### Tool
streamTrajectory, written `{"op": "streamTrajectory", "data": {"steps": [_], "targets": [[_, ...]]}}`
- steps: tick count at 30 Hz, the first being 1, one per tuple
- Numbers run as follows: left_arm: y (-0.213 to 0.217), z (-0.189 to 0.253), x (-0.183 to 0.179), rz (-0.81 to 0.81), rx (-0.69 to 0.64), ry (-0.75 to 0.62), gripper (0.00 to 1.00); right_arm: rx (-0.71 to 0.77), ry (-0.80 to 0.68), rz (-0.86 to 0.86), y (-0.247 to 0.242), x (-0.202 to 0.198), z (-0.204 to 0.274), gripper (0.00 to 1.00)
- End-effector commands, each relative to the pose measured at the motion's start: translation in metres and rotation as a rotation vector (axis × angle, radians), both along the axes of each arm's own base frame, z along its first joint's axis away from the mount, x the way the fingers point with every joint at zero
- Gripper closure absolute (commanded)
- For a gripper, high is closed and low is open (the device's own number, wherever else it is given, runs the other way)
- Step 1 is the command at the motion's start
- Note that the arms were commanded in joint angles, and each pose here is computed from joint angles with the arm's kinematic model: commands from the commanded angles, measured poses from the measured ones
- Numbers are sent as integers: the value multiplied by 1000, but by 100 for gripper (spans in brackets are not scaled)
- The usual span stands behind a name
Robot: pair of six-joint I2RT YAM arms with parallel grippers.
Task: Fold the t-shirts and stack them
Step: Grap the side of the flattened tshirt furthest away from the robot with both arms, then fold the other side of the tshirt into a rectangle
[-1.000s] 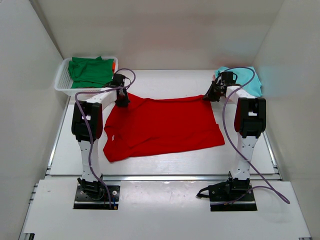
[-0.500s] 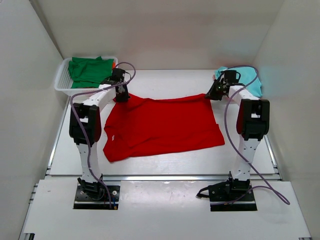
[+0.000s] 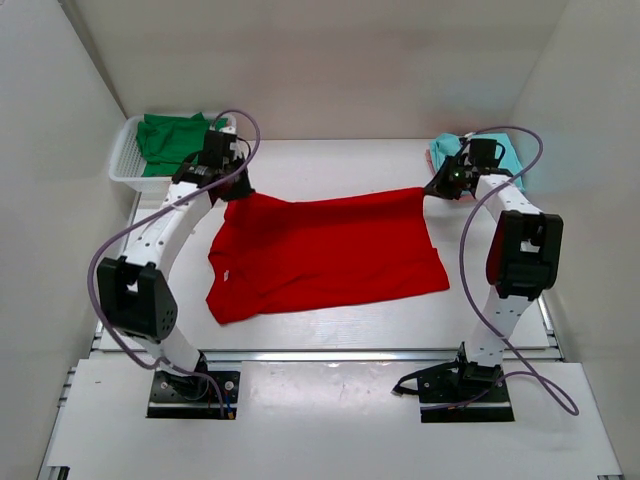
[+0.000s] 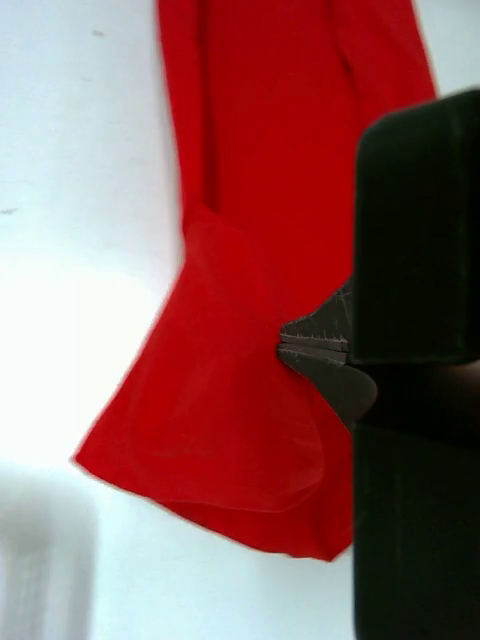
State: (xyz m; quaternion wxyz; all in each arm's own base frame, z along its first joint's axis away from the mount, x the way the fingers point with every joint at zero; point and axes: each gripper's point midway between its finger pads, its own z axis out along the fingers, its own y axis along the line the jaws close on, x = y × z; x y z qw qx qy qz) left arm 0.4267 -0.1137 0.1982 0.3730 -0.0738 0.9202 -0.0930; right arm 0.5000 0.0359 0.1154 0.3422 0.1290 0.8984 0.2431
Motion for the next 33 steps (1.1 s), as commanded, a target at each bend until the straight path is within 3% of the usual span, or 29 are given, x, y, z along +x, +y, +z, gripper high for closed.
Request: {"op": "streamTrajectory", "data": {"steps": [1, 12, 20, 33], "targets": [[-6, 4, -40, -40, -13, 41, 100, -2, -32, 32, -1, -13, 13, 100], [-1, -6, -113, -67, -36, 101, 100, -5, 26, 48, 6, -69, -2, 100], [6, -9, -140, -74, -45, 125, 100, -49, 31, 23, -10, -96, 2, 100], [0, -44, -161, -103, -71, 194, 100, -72, 181, -5, -16, -152, -42, 100]]}}
